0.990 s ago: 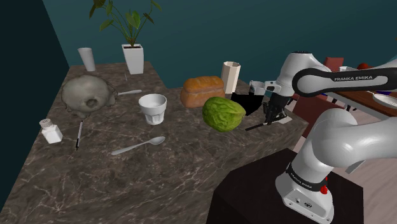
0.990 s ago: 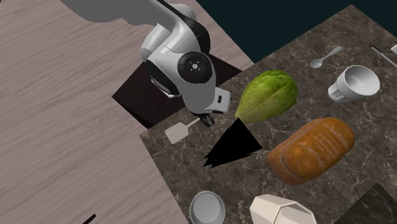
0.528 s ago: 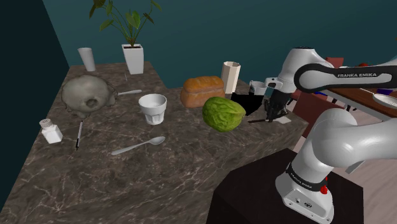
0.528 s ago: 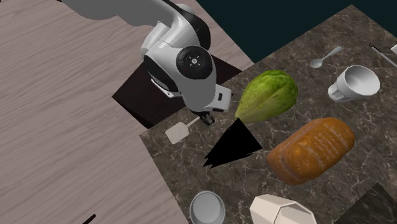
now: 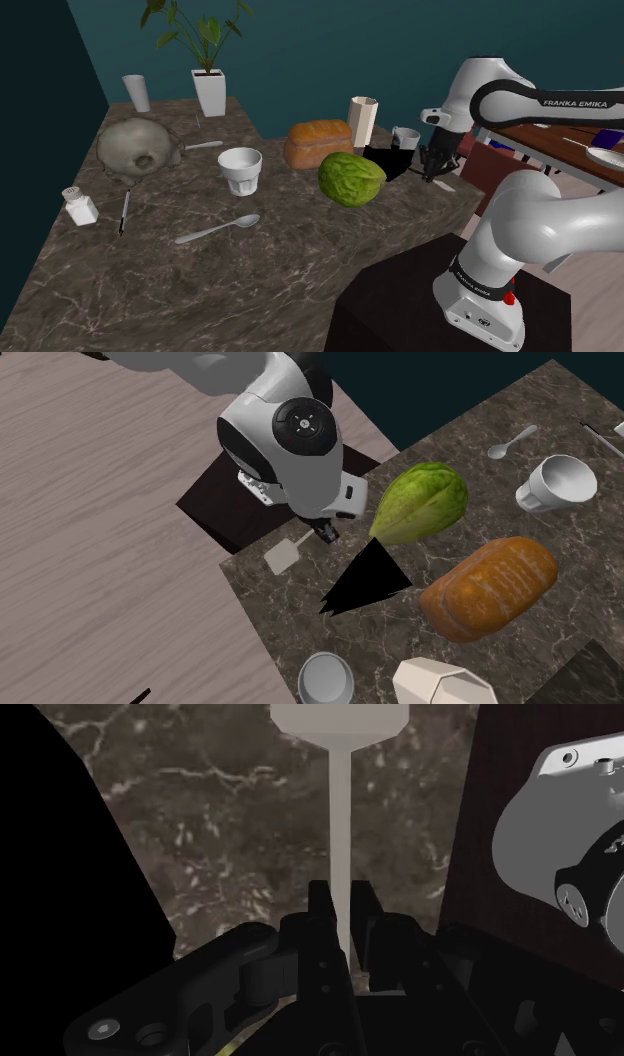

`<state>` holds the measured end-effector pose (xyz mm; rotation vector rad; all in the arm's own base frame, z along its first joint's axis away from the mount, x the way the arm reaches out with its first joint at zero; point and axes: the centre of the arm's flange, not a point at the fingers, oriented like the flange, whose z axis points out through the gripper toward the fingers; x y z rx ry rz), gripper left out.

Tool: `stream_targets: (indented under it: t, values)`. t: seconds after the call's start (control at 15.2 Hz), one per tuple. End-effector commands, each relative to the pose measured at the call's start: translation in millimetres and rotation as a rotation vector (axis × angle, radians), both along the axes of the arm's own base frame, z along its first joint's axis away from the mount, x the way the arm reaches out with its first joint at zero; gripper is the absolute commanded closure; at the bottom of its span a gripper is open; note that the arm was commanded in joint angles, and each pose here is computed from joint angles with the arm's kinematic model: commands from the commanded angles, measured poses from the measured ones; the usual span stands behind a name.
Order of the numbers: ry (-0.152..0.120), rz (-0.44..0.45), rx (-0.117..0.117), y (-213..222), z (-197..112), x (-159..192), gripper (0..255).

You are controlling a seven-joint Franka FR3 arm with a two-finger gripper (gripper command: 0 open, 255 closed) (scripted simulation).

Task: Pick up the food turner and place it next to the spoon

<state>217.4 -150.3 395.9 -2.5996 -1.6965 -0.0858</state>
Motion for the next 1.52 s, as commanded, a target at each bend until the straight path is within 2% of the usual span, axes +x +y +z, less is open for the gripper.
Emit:
stream_targets:
  t: [0.0, 0.26, 1.45]
  values:
    - [0.0, 0.0, 0.0, 0.2, 11.2, 0.7, 255]
    - [0.0, 0.0, 0.0, 0.2, 28.3, 0.7, 255]
    - [0.0, 0.0, 0.0, 186.6, 28.5, 148.1, 255]
